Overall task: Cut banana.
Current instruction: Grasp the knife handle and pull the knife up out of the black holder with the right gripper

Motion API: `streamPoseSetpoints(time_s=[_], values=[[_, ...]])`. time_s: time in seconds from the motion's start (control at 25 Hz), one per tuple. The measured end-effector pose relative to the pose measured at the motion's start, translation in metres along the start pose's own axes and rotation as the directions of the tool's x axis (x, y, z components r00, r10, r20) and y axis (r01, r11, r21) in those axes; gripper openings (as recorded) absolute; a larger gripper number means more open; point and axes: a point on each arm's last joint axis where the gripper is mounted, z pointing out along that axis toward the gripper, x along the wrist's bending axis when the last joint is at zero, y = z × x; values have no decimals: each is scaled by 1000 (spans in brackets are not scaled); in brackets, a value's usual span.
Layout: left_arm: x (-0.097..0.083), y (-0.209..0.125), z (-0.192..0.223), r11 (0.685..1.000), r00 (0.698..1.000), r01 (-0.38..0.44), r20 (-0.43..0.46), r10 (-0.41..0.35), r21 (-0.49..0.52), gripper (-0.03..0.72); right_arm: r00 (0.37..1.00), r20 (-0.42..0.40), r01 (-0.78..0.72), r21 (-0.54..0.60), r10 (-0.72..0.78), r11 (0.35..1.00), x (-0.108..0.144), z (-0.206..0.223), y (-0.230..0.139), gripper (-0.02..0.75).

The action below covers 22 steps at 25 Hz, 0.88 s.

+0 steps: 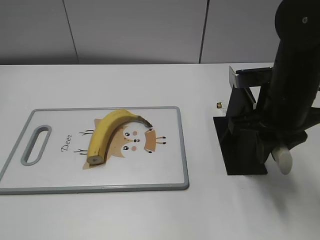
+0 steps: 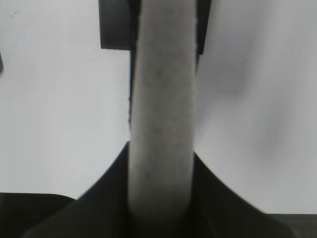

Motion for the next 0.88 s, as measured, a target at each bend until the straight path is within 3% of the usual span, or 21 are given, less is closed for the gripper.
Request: streamPoseSetpoints(time_s=[0.36, 0.88], values=[[0, 0, 0, 1000, 1000, 0, 0, 0, 0, 555, 1000, -1, -6, 27, 6, 1000, 0, 0, -2, 167], [0, 0, 0, 1000, 1000, 0, 0, 0, 0, 549, 1000, -28, -3, -32, 2, 999, 0, -33, -3, 166]])
